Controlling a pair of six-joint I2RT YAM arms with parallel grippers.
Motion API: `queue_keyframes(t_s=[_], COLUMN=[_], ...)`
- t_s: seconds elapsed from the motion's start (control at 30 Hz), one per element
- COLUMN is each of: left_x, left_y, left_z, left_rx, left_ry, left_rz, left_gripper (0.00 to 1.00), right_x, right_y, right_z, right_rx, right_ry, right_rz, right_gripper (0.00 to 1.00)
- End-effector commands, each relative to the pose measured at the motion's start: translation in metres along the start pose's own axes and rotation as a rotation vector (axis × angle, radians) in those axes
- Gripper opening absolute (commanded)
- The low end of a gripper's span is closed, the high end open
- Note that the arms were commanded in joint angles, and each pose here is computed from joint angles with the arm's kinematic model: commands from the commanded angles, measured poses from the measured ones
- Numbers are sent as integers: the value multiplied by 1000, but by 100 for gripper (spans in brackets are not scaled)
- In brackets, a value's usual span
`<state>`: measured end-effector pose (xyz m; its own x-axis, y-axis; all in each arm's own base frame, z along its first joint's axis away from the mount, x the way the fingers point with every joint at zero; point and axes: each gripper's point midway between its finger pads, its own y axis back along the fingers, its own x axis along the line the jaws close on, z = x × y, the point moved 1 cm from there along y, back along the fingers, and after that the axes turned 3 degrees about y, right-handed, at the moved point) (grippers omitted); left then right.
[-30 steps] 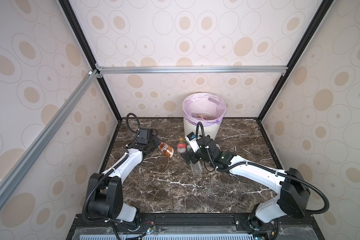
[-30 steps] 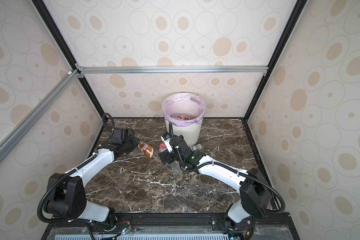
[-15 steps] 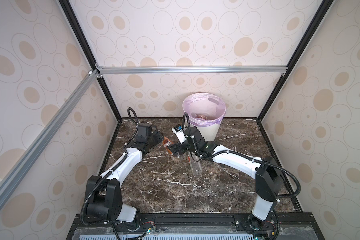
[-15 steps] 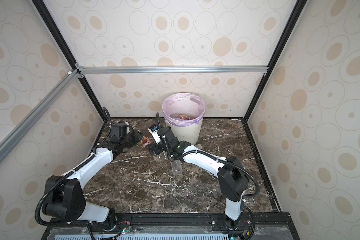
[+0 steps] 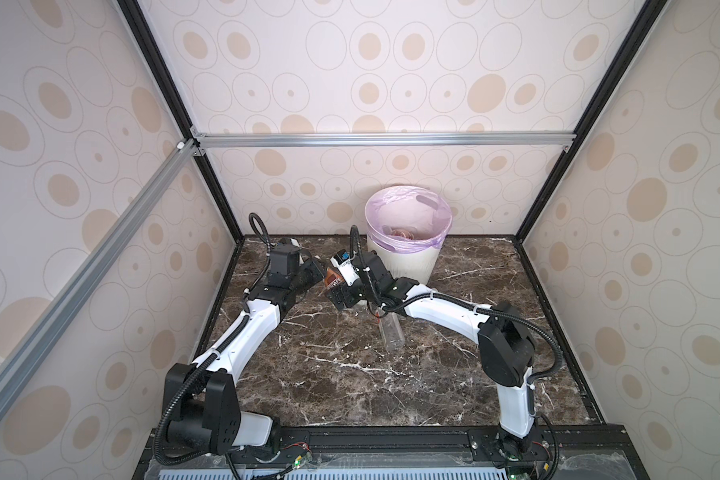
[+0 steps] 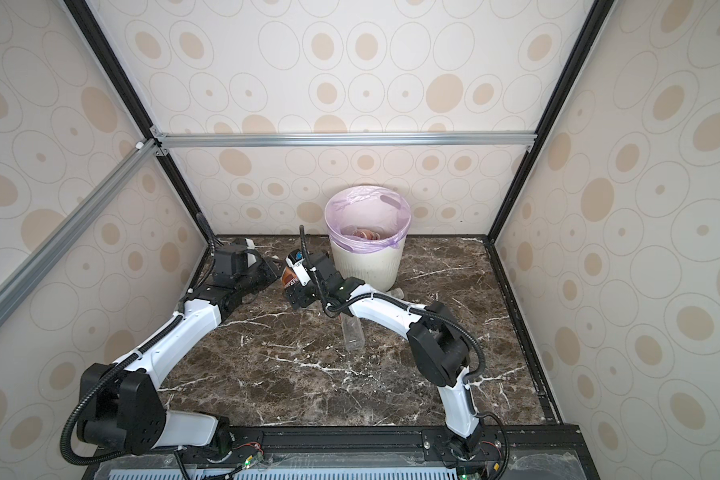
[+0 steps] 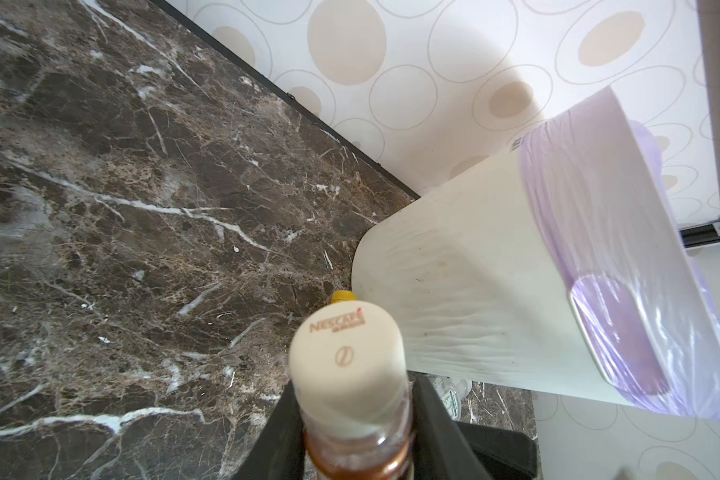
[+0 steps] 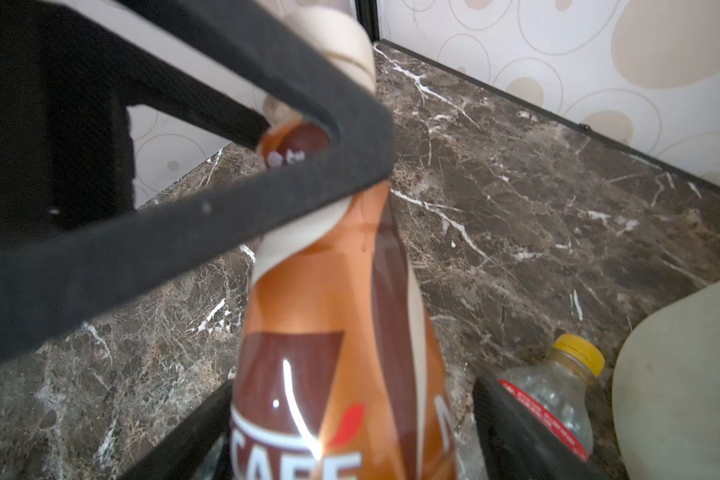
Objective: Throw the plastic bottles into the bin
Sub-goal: 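Close the right gripper on the Nescafe bottle held by the left gripper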
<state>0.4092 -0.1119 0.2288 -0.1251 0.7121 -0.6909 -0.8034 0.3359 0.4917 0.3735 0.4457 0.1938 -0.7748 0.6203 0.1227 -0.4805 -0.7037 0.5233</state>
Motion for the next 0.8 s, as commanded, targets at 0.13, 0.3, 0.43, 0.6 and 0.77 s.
queue_keyframes(t_s=[0.13,0.3,0.43,0.6,0.77], left_x=[-3,-4,-1,15,29], left_y=[10,11,10,6,2], left_z=[6,9,9,9,8], left_rx=[-38,-47,-51,-43,-20], left_ry=[-10,6,12,35,59], left_rz=[-2,-6,8,63,82], left_gripper=[37,39,45,50,66], right_x=[3,1,1,-3,-7], right_y=[0,3,4,5,5], right_z=[5,1,-2,-11,-25], right_rx=[-19,-12,-11,-7,11], right_ry=[-26,-21,-27,-41,-49], right_rz=[22,12,14,-2,-18], right_gripper=[63,54,54,53,53])
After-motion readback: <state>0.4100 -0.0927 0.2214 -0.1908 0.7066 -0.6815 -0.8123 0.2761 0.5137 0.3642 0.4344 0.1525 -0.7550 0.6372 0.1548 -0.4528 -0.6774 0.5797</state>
